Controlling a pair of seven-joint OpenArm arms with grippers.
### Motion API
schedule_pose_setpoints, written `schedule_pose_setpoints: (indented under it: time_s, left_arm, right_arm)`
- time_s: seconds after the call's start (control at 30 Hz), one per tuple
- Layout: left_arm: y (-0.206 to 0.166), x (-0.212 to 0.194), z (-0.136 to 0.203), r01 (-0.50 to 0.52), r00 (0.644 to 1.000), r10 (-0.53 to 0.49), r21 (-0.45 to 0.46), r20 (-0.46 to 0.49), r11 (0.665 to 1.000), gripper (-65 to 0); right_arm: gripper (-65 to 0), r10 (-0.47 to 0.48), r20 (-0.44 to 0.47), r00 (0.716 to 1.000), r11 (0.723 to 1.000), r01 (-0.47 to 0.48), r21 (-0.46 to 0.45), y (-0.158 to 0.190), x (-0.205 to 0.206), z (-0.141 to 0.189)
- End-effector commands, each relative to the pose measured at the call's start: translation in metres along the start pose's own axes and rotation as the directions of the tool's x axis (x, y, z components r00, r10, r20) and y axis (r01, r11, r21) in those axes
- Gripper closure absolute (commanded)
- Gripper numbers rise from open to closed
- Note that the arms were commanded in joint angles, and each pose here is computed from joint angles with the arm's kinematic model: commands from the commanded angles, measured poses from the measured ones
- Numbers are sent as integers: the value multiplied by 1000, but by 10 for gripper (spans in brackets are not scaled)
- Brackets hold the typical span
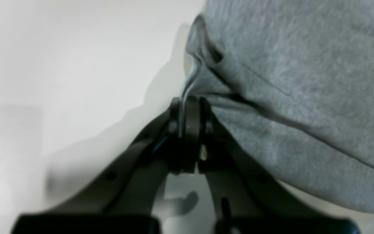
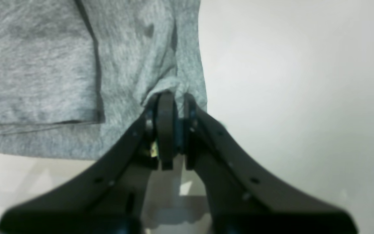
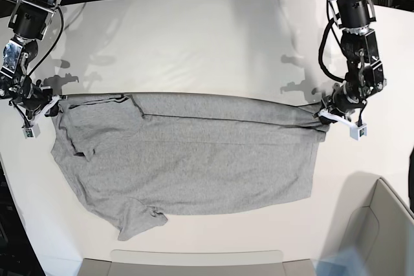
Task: Fold the T-shirt properly
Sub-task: 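Drag the held edge back toward the collar with both grippers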
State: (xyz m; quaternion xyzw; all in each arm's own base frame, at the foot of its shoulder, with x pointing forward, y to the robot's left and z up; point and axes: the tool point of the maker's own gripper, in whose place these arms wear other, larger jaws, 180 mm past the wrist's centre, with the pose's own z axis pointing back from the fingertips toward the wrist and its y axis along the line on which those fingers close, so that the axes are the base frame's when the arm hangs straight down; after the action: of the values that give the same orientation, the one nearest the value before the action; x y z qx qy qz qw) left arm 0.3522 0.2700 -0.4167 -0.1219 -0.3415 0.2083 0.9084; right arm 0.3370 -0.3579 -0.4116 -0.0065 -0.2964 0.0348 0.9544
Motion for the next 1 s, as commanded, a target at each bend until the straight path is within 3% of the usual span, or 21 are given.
schedule_pose_setpoints:
  time_s: [0.0, 0.17, 0.27, 0.43, 0.77, 0.97]
  left_arm:
    - [3, 16, 8, 21, 999, -21, 5, 48, 1000, 0]
    - [24, 3, 25, 59, 997, -61, 47, 38, 997, 0]
    - [32, -1, 36, 95, 995, -98, 67, 34, 993, 0]
    - [48, -27, 58, 165, 986, -161, 98, -50, 981, 0]
    - [93, -71, 113, 164, 976, -129, 199, -178, 966, 0]
    - [105, -78, 126, 195, 967, -148, 228, -209, 954, 0]
  right_arm:
    - [0, 39, -63, 997, 998, -42, -41, -19, -6, 10]
    - [0, 194, -132, 972, 981, -189, 49, -3, -18, 21]
    - [0, 228, -153, 962, 974, -224, 43, -1, -27, 26]
    - [0, 281, -192, 940, 960, -278, 45, 5, -56, 36]
    - [0, 376, -262, 888, 926, -368, 82, 26, -114, 62]
    - [0, 414, -316, 854, 909, -403, 105, 40, -138, 76]
